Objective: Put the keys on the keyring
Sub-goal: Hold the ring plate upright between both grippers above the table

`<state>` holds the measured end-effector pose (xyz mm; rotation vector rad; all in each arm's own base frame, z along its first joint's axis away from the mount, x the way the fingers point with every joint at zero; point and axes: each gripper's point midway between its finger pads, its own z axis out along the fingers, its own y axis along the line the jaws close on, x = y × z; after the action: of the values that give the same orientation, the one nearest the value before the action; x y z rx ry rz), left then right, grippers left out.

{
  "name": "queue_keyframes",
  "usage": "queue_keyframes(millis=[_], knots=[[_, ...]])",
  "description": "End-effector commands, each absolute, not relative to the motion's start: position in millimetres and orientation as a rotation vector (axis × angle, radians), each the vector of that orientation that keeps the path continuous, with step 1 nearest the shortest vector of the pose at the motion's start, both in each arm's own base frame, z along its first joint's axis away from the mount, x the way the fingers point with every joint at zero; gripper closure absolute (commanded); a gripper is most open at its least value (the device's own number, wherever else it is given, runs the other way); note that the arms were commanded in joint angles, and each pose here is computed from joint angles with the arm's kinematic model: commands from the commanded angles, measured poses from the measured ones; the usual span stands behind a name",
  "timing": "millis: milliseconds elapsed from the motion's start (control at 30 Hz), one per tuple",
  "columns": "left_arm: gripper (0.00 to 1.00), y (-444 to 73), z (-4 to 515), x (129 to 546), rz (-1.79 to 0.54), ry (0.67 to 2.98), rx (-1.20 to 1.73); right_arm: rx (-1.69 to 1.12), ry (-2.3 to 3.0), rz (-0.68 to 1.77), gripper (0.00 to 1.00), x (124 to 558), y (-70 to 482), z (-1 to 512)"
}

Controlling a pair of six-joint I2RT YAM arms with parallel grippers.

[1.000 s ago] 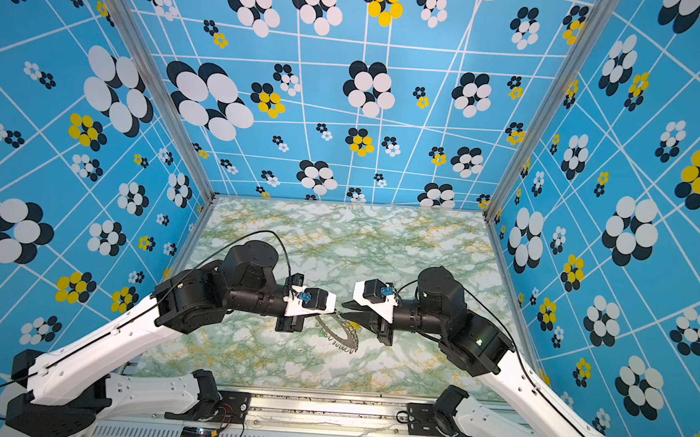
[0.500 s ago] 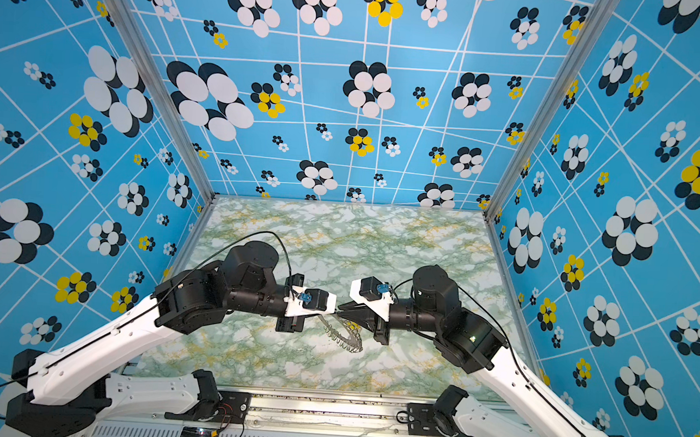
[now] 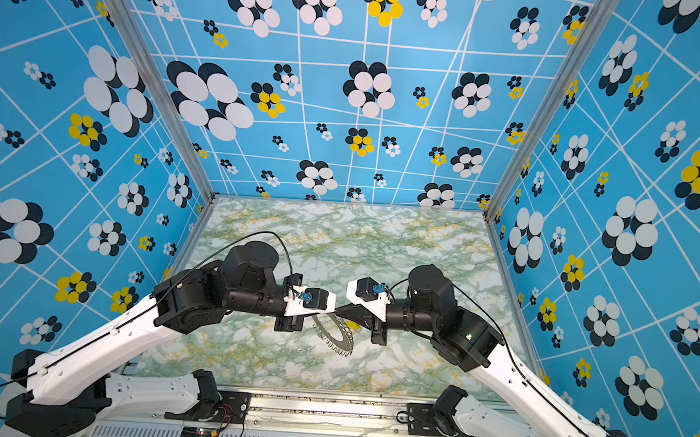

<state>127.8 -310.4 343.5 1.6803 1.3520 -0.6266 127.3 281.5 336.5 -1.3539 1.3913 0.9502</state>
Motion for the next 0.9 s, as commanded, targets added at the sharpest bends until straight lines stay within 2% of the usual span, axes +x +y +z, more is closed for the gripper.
queue_keyframes(millis=[0, 300, 700, 867], knots=[[1.00, -319, 380, 116, -0.678, 1.209, 1.645, -1.318, 1.434, 0.940, 1.00, 135, 285, 333], [1.00, -319, 381, 117, -0.678, 1.208, 1.622, -1.090, 1.380, 0.948, 1.00, 149, 277, 362], [1.00, -316, 382, 118, -0.668, 1.205, 1.592, -1.076, 1.343, 0.991, 1.00, 143, 276, 380], [0.90, -314, 382, 120, -0.660, 1.211, 1.582, -1.077, 1.336, 0.986, 1.00, 142, 275, 383]])
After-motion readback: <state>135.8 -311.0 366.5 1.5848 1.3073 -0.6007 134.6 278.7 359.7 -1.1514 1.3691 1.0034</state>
